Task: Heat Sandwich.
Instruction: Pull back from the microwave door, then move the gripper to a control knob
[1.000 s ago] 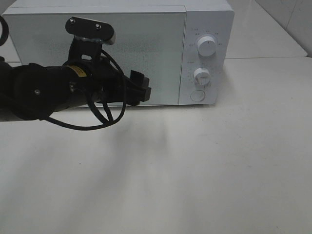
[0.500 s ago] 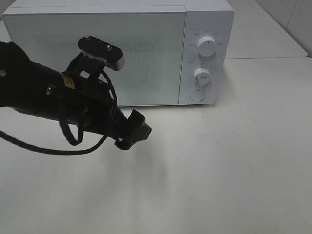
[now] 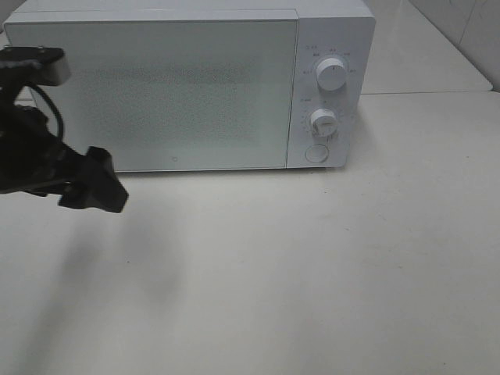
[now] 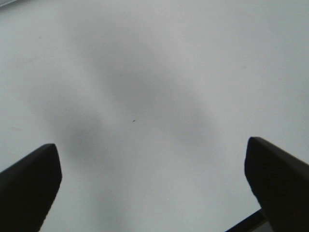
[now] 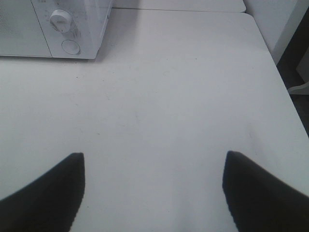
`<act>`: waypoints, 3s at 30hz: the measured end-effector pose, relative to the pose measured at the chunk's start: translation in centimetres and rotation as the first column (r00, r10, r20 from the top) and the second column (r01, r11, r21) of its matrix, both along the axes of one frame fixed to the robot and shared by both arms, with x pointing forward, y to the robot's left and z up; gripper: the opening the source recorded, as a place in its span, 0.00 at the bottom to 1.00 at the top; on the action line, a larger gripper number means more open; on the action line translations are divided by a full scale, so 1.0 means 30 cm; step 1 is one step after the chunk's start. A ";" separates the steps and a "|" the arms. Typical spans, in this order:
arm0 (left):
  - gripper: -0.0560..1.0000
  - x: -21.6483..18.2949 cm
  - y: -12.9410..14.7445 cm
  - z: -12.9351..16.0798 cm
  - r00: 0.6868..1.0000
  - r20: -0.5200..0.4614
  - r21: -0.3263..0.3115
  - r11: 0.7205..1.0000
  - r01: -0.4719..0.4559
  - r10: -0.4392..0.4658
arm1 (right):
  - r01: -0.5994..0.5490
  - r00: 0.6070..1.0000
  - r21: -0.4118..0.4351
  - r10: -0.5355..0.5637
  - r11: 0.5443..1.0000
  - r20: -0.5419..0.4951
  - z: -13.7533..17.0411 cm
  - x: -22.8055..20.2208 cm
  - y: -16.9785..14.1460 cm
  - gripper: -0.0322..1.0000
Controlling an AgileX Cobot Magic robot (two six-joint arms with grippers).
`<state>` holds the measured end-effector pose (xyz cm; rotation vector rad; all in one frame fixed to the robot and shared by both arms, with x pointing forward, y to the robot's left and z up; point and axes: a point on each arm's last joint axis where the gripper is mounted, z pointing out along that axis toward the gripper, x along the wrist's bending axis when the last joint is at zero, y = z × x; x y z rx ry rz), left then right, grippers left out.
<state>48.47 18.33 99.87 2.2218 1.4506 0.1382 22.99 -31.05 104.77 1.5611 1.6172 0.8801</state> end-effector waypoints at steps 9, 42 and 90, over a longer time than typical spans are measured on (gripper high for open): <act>0.97 -0.025 0.212 0.072 0.980 -0.065 0.033 0.982 -0.185 0.187 | 0.000 1.000 0.000 0.000 1.000 0.000 0.000 0.000 0.000 0.77; 0.97 -0.485 0.379 0.153 0.905 0.152 0.054 0.911 -0.409 0.398 | 0.000 1.000 0.000 0.000 1.000 0.000 0.000 0.000 0.000 0.77; 0.97 -0.834 0.368 0.183 0.683 0.605 -0.149 0.901 -0.407 0.409 | 0.000 1.000 0.000 0.000 1.000 0.000 0.000 0.000 0.000 0.77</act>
